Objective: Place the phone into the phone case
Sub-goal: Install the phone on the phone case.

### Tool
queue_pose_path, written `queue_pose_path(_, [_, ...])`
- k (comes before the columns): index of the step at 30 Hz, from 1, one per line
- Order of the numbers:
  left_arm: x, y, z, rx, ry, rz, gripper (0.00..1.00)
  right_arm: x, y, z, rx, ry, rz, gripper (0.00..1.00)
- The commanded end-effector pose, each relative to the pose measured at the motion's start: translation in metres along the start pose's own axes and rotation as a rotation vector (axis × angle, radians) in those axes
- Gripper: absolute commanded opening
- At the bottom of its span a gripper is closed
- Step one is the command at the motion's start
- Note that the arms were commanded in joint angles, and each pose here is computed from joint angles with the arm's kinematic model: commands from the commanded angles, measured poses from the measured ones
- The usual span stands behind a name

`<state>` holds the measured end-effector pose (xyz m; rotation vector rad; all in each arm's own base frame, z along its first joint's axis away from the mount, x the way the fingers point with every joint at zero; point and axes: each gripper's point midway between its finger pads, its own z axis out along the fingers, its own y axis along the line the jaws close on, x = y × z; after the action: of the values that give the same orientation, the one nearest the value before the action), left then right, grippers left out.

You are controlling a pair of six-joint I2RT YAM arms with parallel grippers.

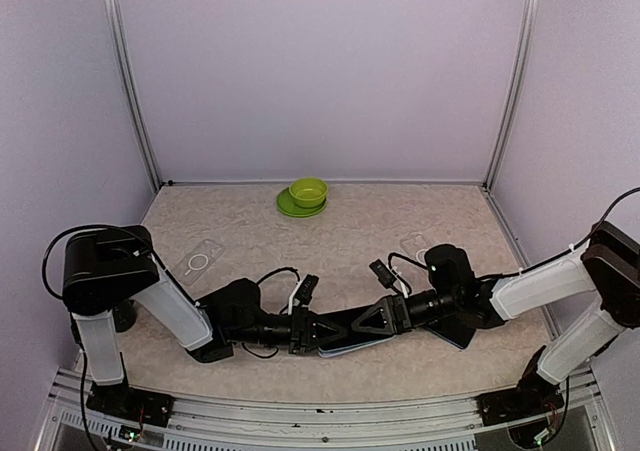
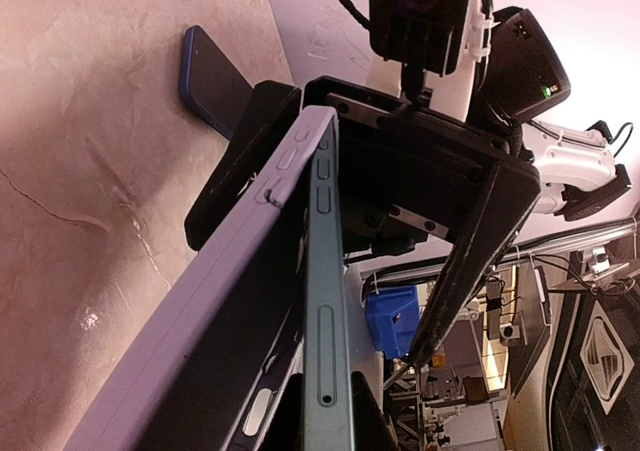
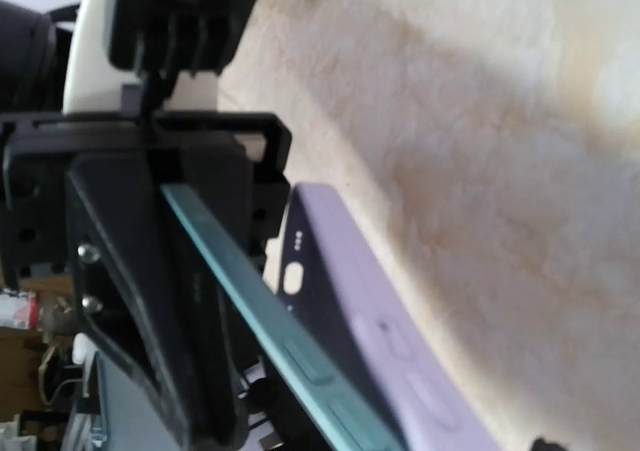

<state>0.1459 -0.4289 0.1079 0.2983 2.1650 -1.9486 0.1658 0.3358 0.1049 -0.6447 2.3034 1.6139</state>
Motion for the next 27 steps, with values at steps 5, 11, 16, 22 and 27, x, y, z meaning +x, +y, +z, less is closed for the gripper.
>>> queue_pose_path(5, [-0.007, -0.032, 0.002, 0.105, -0.015, 0.079, 0.0, 0.005, 0.007, -0.002, -0.06, 0.016, -0.006, 0.83])
queue_pose_path(11, [-0.005, -0.029, 0.004, 0.105, -0.007, 0.07, 0.0, 0.005, 0.012, -0.003, -0.084, 0.017, -0.016, 0.78])
queue_pose_path(16, [-0.005, -0.025, 0.005, 0.096, -0.008, 0.064, 0.0, 0.008, 0.012, -0.002, -0.096, 0.027, -0.012, 0.65])
queue_pose_path(22, [-0.005, -0.025, 0.004, 0.101, -0.011, 0.059, 0.0, 0.011, 0.014, -0.002, -0.114, 0.037, -0.018, 0.51])
queue_pose_path(27, [-0.005, -0.024, 0.004, 0.099, -0.01, 0.058, 0.0, 0.01, 0.018, -0.003, -0.13, 0.034, -0.032, 0.43])
